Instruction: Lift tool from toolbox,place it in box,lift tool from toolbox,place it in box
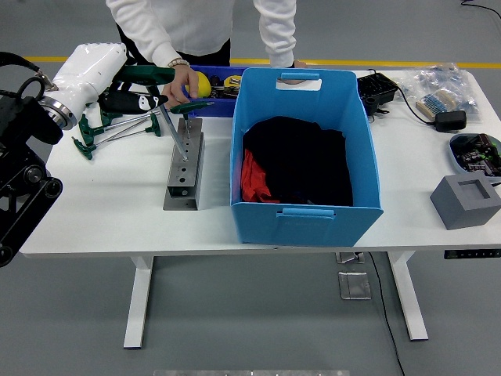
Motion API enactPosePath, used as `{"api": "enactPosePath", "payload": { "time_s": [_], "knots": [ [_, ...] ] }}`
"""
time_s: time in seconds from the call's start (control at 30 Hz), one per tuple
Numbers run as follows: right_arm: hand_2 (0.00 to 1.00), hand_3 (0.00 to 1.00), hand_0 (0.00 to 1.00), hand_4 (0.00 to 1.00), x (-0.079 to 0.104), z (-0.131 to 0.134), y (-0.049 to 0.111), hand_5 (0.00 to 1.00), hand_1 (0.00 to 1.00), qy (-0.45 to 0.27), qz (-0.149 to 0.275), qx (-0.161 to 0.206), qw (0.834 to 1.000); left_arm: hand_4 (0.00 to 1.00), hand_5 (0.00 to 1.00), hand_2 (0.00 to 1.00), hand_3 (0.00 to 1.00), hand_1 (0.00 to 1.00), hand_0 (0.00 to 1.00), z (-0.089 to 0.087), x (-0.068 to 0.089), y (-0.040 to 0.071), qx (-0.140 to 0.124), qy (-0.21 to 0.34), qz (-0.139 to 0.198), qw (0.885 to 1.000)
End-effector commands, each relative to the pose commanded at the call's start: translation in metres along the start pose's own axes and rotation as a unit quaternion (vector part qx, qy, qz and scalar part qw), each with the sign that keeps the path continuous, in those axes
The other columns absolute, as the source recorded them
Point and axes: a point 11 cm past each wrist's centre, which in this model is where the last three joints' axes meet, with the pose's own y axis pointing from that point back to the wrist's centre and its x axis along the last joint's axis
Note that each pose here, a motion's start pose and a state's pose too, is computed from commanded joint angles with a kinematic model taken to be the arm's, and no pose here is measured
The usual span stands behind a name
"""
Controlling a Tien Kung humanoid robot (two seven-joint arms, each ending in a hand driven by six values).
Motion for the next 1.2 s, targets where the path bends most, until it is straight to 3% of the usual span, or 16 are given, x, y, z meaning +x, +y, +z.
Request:
{"api": "enactPosePath", "payload": {
  "time_s": [0.3,0.6,0.7,0.87,1.2],
  "knots": [
    [0.705,0.540,0.634,0.796,0.000,0.001,0.000,0.585,0.623,0.001,-0.001,0.000,1.000,0.684,0.456,0.044,0.057,0.008,0.175,0.029,0.033,-0.008,-0.045,0.004,0.030,0.999],
    [0.705,0.540,0.634,0.796,0.001,0.001,0.000,0.585,0.623,0.001,0.000,0.000,1.000,0.685,0.455,0.044,0.057,0.006,0.174,0.063,0.045,-0.018,-0.087,0.034,0.049,0.994],
    [0.705,0.540,0.634,0.797,0.001,0.002,0.000,0.584,0.622,0.002,-0.001,0.000,1.000,0.685,0.446,0.043,0.057,0.006,0.175,0.074,0.038,-0.023,-0.101,0.063,0.042,0.992],
    [0.705,0.540,0.634,0.797,0.001,0.002,0.000,0.584,0.622,0.006,-0.001,-0.001,1.000,0.685,0.446,0.043,0.057,0.006,0.175,0.091,0.010,-0.031,-0.123,0.096,-0.002,0.988],
    [0.705,0.540,0.634,0.797,0.001,0.001,0.000,0.584,0.623,0.011,0.000,0.000,1.000,0.681,0.435,0.045,0.057,0.008,0.178,0.114,-0.042,-0.040,-0.144,0.089,-0.083,0.982]
  ]
}}
